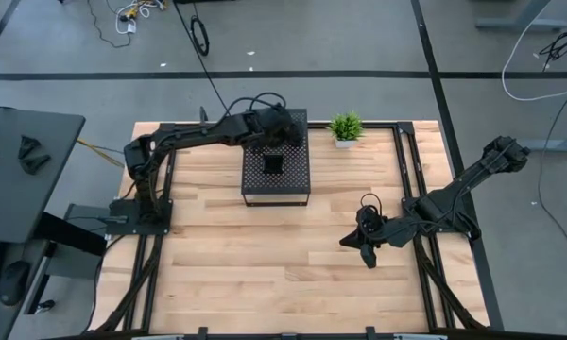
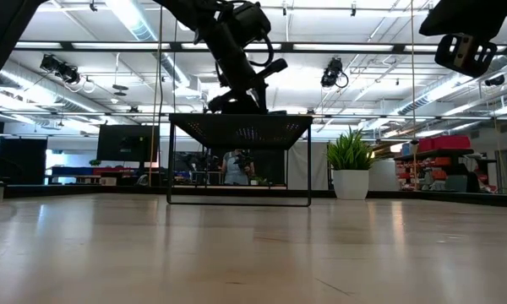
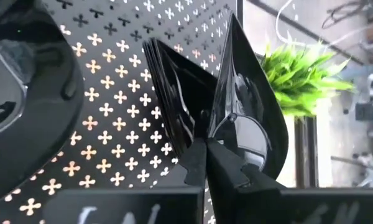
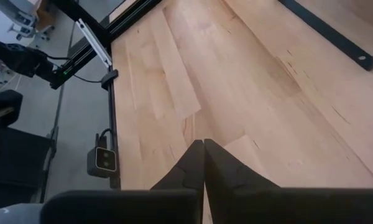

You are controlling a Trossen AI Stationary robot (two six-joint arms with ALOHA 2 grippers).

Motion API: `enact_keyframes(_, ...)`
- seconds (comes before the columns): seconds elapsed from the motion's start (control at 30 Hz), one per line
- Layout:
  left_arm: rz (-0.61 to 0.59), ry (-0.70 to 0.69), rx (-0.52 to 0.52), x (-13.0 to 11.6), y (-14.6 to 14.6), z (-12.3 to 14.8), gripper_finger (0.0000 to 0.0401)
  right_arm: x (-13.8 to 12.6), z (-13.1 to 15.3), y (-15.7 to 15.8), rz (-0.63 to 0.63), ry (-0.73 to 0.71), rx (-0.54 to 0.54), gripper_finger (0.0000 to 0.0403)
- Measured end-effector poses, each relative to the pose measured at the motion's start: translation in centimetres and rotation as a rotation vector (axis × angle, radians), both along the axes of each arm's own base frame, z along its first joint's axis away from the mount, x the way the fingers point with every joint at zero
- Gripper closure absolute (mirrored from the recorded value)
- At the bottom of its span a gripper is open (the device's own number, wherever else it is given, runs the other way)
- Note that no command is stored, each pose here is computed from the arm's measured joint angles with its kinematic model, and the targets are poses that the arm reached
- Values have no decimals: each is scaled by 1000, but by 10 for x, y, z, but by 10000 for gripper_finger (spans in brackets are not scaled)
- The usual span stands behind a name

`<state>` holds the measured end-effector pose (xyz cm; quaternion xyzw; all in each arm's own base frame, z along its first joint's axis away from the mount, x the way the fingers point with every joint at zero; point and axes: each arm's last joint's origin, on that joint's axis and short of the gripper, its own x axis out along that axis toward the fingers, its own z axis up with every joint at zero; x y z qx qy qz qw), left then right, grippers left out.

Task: Pick & Place Mini shaped plates
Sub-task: Stack the drop shaped plate on top of the drop shaped plates on the shelf

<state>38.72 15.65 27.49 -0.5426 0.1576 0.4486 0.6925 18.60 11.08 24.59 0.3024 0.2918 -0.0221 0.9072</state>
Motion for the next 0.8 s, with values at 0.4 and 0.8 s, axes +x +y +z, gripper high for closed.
enact_keyframes(0.4, 88, -47, -58, -1, 2, 0, 378, 0, 0, 0, 3, -1, -5, 392)
enact_keyframes(0.8, 3, -55, -105, 1, -2, 0, 273, 0, 0, 0, 12, -3, -19, 392)
